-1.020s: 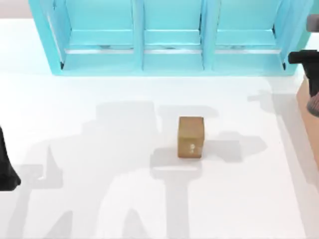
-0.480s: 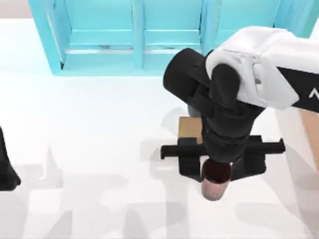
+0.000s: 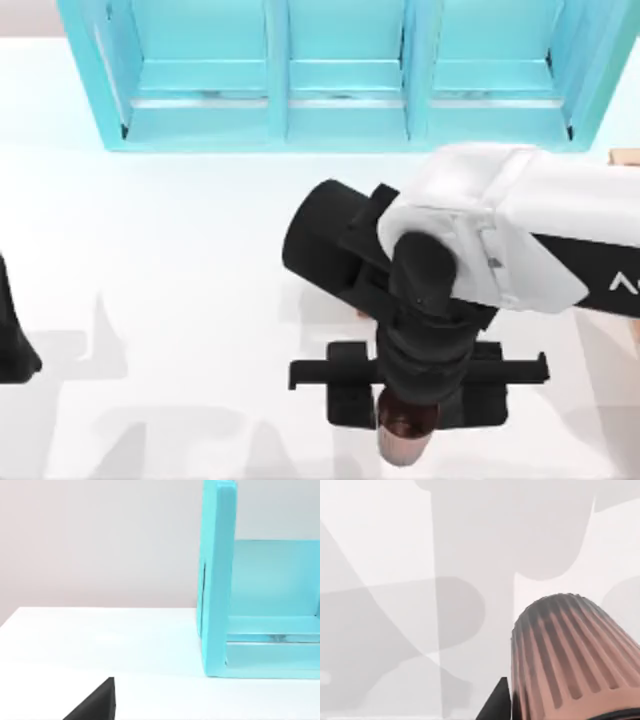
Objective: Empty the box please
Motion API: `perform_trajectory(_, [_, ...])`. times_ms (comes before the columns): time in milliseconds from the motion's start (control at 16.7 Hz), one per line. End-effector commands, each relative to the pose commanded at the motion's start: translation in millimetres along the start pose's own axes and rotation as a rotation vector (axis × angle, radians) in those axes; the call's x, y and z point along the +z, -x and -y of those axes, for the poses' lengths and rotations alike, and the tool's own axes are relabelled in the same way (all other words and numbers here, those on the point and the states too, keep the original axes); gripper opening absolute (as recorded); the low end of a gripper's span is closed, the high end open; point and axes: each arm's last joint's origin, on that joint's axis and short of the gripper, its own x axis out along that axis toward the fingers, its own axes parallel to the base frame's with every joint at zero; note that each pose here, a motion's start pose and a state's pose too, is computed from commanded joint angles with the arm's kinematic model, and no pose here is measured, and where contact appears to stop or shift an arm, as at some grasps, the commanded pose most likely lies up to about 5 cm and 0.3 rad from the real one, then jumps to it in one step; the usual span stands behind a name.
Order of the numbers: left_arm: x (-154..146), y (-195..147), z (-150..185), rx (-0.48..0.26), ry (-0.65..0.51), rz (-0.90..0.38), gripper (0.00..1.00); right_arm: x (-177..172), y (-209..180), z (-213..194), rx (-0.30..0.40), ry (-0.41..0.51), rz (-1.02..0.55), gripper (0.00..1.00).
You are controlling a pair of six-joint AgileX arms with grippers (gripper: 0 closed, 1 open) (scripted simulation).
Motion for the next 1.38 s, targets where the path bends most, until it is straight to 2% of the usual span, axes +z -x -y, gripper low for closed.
perform_trajectory(300, [0.0,0.0,0.0,0.0,0.0,0.0,1.0,1.5,-5.1,0.0,-0.004,-0.004,-0.004,0.0])
perform_trajectory(720, [0.0,0.0,0.0,0.0,0.0,0.0,1.0,-0.5,-44.2,-0.3,0.0,0.0,0.0,0.0])
perform_trajectory(960, [0.0,0.0,0.0,0.0,0.0,0.0,1.0,-0.5,-45.0,-0.3,0.0,0.0,0.0,0.0])
perform_trajectory(1380, [0.0,0.0,0.0,0.0,0.0,0.0,1.0,-0.5,-45.0,-0.3,0.0,0.0,0.0,0.53])
